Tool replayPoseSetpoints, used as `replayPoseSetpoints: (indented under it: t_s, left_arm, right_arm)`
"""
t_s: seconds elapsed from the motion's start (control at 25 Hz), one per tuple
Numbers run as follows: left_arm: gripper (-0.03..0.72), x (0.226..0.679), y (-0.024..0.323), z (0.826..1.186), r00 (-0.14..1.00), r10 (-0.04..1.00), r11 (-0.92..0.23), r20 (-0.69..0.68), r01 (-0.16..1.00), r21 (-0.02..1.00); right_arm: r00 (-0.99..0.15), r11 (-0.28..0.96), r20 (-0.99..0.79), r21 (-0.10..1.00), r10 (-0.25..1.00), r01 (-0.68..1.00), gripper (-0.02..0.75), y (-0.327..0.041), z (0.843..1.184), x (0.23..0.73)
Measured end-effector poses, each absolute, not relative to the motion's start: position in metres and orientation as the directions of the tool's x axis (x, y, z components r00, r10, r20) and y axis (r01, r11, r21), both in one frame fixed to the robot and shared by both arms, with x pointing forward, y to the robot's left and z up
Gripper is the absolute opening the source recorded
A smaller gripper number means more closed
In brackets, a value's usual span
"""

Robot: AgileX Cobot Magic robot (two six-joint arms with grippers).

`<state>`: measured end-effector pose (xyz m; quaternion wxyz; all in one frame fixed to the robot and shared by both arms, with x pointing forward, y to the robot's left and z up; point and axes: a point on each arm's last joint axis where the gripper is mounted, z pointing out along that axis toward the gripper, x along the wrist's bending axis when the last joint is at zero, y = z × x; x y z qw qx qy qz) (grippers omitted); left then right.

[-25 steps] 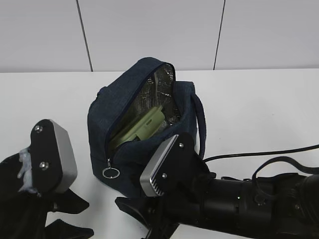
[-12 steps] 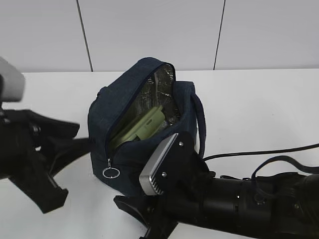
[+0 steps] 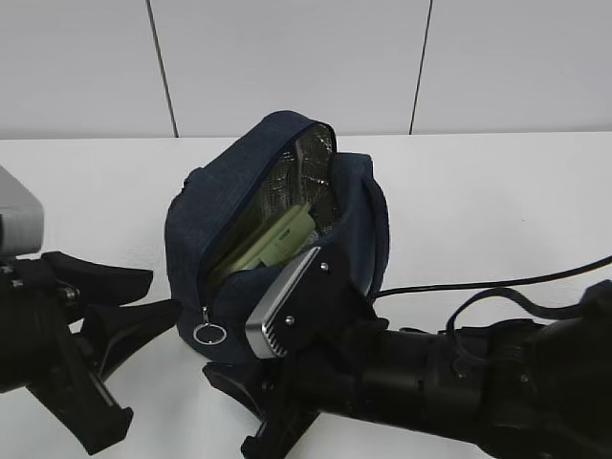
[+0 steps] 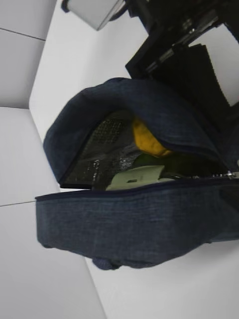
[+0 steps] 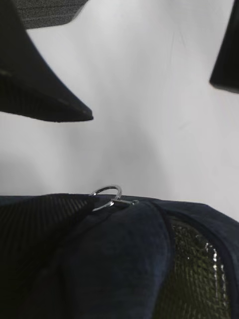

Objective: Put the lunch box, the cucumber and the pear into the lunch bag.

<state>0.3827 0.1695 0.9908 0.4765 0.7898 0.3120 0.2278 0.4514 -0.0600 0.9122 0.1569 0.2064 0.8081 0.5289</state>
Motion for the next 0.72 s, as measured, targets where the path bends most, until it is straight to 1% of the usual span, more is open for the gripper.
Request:
replayPoseSetpoints:
  t_s: [0.16,0.32,0.56,0.64,0.72]
  left_arm:
    - [0.239,0.391,0.172,0.974,0.66,0.751,-0.367,0.027,0.382,0.848]
    - [0.239,0.403,0.183,0.965,0.586,0.811,-0.34,0.003,0.467,0.816]
    - [0.239,0.417,0.216,0.958,0.426,0.905,-0.273,-0.005,0.589,0.761]
    - [0.239,0.419,0.222,0.958,0.395,0.919,-0.247,-0.012,0.6,0.761]
    - [0.239,0.418,0.223,0.961,0.388,0.921,-0.238,-0.015,0.594,0.768]
  right_arm:
    - [-0.859,0.372,-0.028,0.908,0.511,0.192,0.372,-0.055,0.903,0.458]
    - [-0.848,0.374,-0.018,0.902,0.53,0.215,0.372,-0.053,0.899,0.463]
    - [-0.83,0.374,-0.011,0.896,0.557,0.239,0.372,-0.05,0.899,0.469]
    - [-0.827,0.373,-0.007,0.895,0.562,0.245,0.372,-0.048,0.897,0.471]
    - [-0.826,0.375,-0.006,0.893,0.563,0.25,0.372,-0.046,0.894,0.473]
